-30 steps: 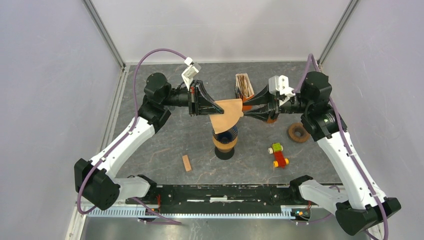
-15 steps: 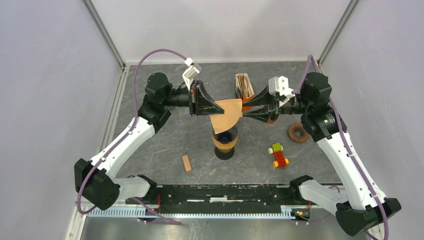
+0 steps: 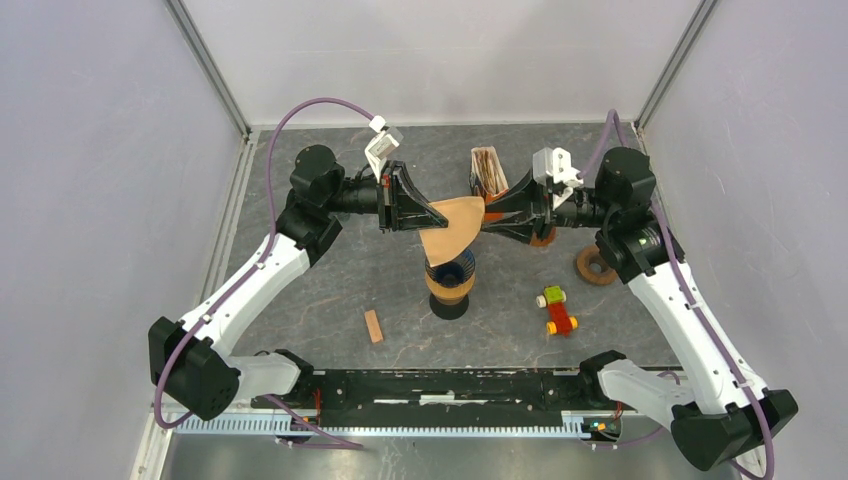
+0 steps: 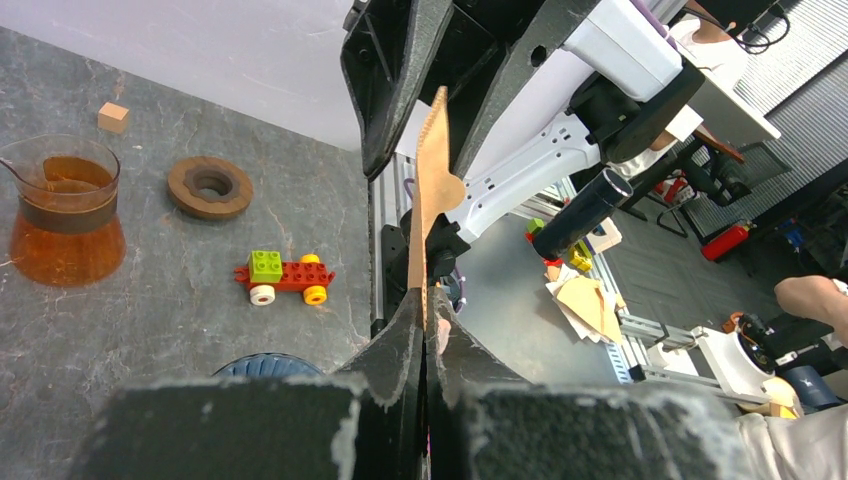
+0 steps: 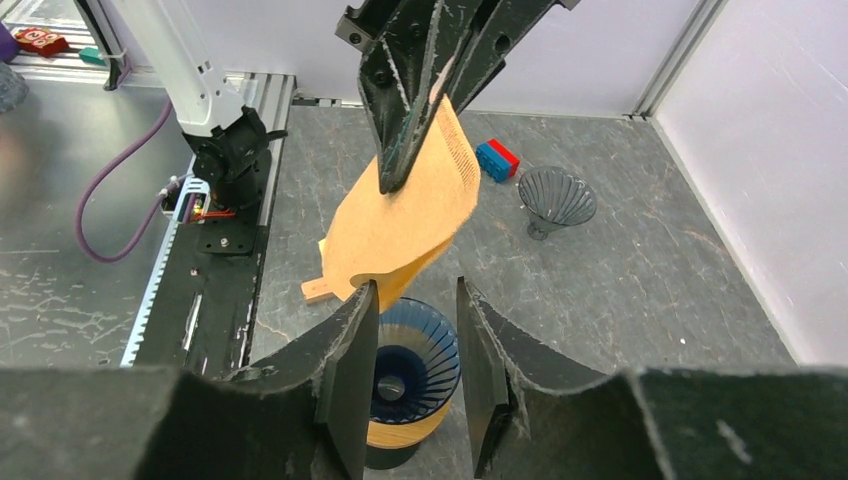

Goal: Place the coffee filter in the dripper
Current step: Pick up the coffee filter from the coffee filter holder.

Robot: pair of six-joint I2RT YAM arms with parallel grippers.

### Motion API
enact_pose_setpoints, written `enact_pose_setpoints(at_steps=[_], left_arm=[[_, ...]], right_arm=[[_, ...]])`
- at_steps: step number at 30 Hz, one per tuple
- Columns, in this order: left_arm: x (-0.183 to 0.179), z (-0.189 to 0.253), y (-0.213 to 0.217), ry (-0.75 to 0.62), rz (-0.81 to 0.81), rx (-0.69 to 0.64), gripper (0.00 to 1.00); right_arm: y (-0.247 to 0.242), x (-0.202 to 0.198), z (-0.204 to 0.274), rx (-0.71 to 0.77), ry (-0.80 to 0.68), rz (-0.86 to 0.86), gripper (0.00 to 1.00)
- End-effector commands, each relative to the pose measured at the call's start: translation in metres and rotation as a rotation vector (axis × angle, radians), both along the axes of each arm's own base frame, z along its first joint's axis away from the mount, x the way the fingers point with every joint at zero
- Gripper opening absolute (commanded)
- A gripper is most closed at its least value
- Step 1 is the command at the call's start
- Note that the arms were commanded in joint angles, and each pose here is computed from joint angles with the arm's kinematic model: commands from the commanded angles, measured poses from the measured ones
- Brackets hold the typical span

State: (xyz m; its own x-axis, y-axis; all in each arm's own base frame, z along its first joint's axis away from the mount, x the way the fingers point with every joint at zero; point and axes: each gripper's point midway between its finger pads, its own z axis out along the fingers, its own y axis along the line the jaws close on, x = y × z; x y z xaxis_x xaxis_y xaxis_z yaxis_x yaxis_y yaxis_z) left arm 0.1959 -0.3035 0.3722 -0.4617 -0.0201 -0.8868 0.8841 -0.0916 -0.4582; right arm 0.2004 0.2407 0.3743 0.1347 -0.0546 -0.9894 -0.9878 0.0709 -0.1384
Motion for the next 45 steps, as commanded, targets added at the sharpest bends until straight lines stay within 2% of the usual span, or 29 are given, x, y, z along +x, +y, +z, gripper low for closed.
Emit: enact_pose_setpoints(at_steps=[1,16,29,39,45], left_arm=[[0.003,0.012,0.000,-0.087,0.009,-0.024,0.02],[-0.008,0.018,0.003,-0.087,-0.043,-0.067,0.02],[-0.009,0.014,0.002,-0.082,-0.049,-0.069,0.02],[-0.012,0.009,0.004,-0.082,-0.059,-0.059,0.02],[-0.012,0.009,0.004,-0.085,-0.056,-0.060,0.02]], right_arm=[[0.002,0.008,0.005,0.016,-0.011,-0.033,0.40],[-0.001,0.011,0.000,0.000,-0.043,-0.045,0.31],[0.002,0.002,0.004,0.017,-0.047,0.014,0.31],[-0.005,0.014,0.016,-0.026,-0.125,-0.078,0.29],[-0.004,0.013,0.019,-0.017,-0.114,-0.063,0.29]])
